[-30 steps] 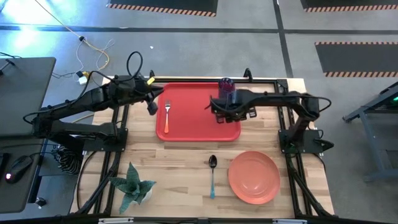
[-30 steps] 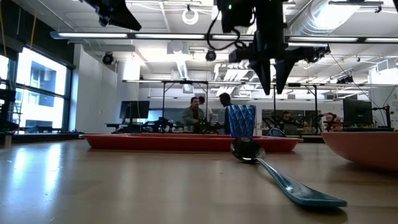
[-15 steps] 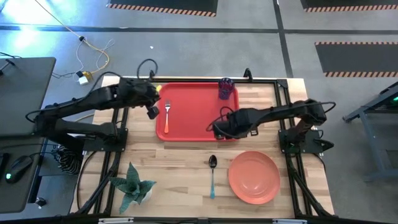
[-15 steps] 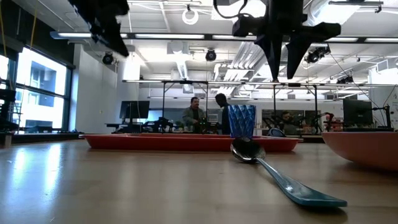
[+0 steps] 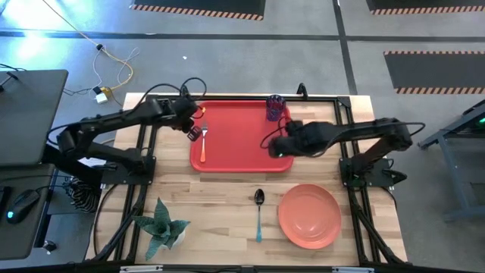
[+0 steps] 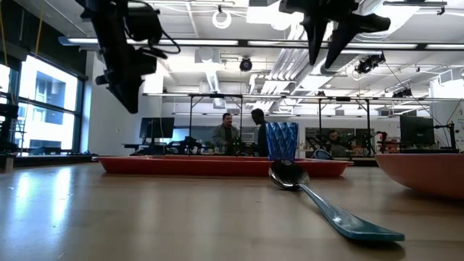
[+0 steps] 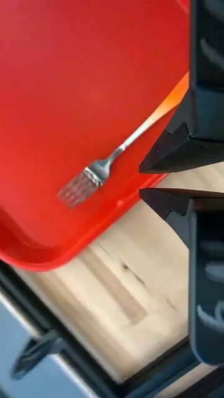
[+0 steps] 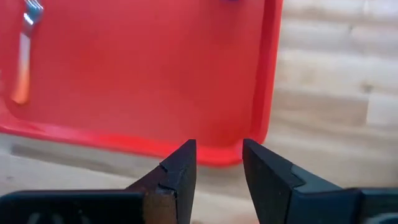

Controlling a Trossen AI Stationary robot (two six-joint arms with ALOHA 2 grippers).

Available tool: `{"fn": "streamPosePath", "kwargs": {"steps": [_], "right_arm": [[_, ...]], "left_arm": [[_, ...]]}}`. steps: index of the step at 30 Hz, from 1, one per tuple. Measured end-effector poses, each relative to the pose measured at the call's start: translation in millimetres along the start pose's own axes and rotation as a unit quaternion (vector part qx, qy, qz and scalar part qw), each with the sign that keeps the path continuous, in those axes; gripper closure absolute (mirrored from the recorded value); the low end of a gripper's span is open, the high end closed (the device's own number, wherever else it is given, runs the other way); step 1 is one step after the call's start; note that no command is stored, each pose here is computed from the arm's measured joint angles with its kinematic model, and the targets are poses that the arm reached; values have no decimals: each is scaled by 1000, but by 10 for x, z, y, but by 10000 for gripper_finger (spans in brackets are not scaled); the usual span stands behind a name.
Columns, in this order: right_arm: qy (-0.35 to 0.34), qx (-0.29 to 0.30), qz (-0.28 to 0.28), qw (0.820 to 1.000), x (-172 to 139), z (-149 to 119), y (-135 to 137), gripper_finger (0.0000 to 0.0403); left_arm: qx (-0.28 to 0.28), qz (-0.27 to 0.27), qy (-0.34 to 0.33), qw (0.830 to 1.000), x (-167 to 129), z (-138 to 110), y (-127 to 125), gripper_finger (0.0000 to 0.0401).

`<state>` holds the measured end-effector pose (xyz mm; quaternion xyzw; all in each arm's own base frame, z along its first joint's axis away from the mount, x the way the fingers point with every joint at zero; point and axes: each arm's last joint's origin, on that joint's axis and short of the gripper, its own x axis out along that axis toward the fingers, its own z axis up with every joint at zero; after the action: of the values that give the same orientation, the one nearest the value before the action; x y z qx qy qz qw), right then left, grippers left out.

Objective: Pick and place plate/cup/fork/spoon on tray
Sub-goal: Move the red serving tray to the top middle of the table

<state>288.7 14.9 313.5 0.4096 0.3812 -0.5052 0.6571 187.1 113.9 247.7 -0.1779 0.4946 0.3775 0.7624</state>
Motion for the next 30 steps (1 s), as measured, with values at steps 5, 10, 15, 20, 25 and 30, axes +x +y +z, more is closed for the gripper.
{"fn": "streamPosePath", "kwargs": {"steps": [5, 10, 15, 20, 25, 30], "right_arm": [[-40, -18, 34, 998, -233, 211, -193, 281], [-69, -38, 53, 995, -399, 383, -374, 281], [-93, -56, 55, 993, -480, 512, -498, 281], [-101, -83, 47, 990, -479, 580, -536, 281], [-100, -104, 40, 989, -462, 627, -551, 281], [-93, -115, 39, 988, -450, 653, -559, 281]], "left_arm": [[-47, 10, 40, 998, 202, 43, 56, 361], [-93, 30, 75, 992, 389, 66, 117, 361], [-121, 46, 110, 986, 562, 67, 149, 361], [-130, 62, 148, 979, 768, 50, 144, 361], [-143, 70, 179, 971, 926, 23, 115, 361], [-149, 66, 192, 968, 999, 11, 97, 361]]}}
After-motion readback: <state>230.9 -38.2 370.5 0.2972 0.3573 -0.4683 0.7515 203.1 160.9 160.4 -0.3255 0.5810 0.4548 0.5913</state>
